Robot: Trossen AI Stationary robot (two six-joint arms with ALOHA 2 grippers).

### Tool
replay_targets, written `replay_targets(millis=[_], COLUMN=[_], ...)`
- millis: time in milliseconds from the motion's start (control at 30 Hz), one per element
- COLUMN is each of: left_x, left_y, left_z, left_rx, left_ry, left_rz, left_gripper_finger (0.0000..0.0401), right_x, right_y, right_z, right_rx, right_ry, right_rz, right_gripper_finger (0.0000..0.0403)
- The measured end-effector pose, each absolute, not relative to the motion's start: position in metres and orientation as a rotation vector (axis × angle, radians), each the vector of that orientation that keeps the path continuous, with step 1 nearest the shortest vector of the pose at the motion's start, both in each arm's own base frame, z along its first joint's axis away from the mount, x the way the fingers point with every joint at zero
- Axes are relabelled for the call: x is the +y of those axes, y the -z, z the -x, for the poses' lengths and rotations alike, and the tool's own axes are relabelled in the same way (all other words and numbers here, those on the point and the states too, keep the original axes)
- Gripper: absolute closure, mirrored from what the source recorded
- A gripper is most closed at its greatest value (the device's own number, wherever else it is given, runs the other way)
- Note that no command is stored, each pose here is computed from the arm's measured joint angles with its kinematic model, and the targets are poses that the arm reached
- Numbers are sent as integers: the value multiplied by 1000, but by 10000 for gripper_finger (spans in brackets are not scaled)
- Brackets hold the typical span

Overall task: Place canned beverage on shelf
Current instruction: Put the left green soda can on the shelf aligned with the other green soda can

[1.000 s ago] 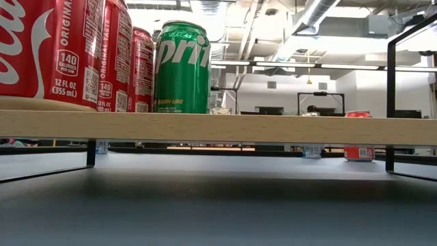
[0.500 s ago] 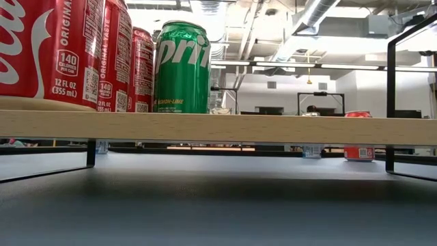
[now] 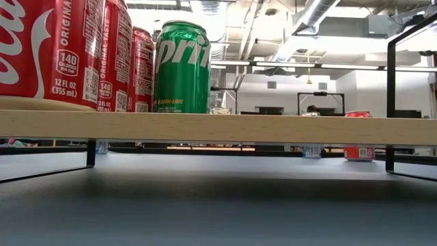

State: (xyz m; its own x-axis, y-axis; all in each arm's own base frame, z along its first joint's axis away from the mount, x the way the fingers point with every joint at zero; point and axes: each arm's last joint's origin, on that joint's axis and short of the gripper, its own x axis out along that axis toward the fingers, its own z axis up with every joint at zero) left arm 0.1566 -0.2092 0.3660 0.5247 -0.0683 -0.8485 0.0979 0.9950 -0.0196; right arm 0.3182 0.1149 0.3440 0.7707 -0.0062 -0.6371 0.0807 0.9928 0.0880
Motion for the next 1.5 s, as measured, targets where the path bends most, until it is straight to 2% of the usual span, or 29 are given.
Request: replay_targets(millis=[167,267,400,567,800,1133,1500], left_x=[-204,-205,-209,-215,-206,-189,-188], left_y=[-365,-365,-360,-336,-312,-277,-263], left_z=[-152,-144,-137,-141,-137,-139,-142], left_rx=[1002,988,1014,1007,893,903,852], left_ry=[-8,-28,1,0,30,123,125], left_rz=[-31,-33,-79,-79,9,132,67], left_gripper_finger=[86,85,85,85,85,85,85], right_x=[117,113,109,116,128,132,131], right_y=[-351,-362,-377,-390,-386,-380,-379], right_z=[-332,-357,-372,-370,-366,-364,-363], right_rx=[570,469,507,591,642,690,705], right_ry=[6,7,-49,-101,-118,-106,-83], right_rz=[-151,-182,-139,-127,-99,-110,-115], right_gripper_finger=[403,403,403,403,403,403,403])
